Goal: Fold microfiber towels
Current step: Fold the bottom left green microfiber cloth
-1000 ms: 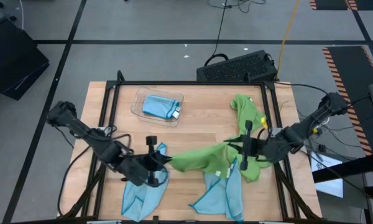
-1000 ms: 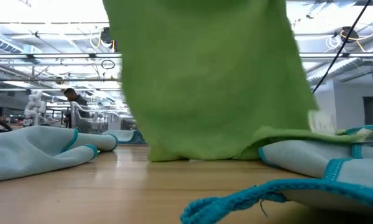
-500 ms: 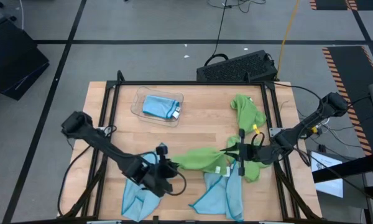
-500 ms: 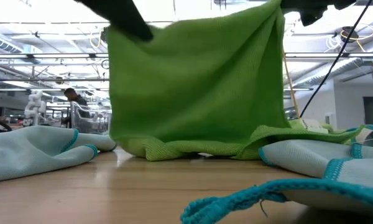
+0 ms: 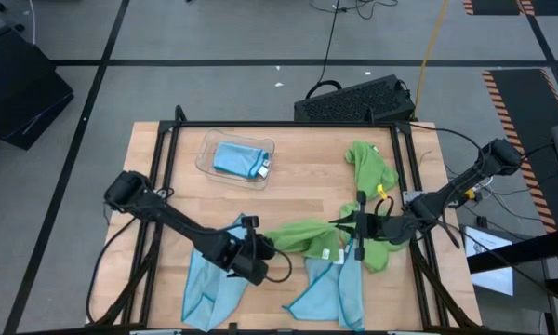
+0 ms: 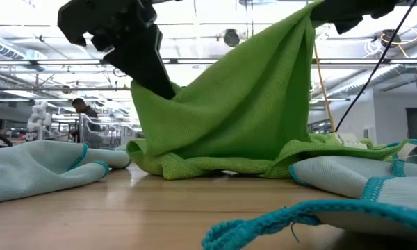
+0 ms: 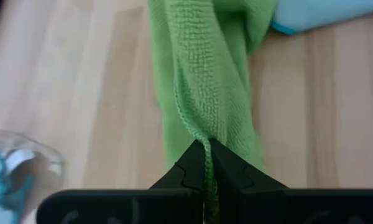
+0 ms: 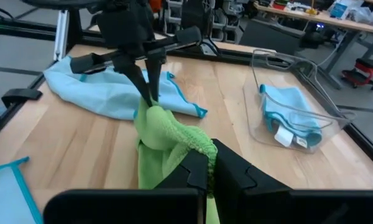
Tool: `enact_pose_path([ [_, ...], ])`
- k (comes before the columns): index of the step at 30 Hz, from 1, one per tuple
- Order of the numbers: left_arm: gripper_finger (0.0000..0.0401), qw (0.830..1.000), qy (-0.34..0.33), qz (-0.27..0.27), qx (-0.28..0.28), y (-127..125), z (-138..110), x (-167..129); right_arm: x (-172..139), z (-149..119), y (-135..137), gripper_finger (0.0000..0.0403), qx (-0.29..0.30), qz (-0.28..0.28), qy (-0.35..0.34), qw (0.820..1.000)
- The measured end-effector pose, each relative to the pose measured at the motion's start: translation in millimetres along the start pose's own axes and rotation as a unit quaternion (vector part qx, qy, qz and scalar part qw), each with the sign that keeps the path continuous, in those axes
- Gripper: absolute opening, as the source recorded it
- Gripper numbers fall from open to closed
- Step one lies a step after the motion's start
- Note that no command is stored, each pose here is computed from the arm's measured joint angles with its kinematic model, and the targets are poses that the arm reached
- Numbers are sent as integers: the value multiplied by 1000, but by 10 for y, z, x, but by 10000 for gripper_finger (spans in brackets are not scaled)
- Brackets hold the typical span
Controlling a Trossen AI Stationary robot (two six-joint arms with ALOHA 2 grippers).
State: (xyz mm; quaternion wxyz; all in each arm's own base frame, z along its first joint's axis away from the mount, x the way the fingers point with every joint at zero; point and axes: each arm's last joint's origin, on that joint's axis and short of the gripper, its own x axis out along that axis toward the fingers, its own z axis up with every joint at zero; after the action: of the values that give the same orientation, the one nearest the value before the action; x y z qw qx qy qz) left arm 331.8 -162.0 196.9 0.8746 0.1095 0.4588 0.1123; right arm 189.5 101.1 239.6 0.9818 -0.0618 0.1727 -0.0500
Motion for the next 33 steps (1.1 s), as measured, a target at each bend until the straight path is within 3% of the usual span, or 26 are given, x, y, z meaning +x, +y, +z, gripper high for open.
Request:
enact_pose_path([
  [10, 19, 999, 16, -34, -20, -56, -31, -28, 12, -23, -21, 4, 3, -6, 11, 1000],
  [15, 20, 997, 36, -32, -62, -60, -74, -40, 13, -24, -20, 4, 3, -6, 11, 1000],
  [19, 40, 995, 45, -29, -88, -64, -95, -48, 13, -24, -20, 4, 4, -6, 11, 1000],
  [26, 91, 995, 45, -27, -83, -59, -96, -46, 13, -23, -20, 4, 4, -6, 11, 1000],
  [33, 96, 996, 45, -28, -74, -60, -96, -47, 13, -23, -20, 4, 4, -6, 10, 1000],
])
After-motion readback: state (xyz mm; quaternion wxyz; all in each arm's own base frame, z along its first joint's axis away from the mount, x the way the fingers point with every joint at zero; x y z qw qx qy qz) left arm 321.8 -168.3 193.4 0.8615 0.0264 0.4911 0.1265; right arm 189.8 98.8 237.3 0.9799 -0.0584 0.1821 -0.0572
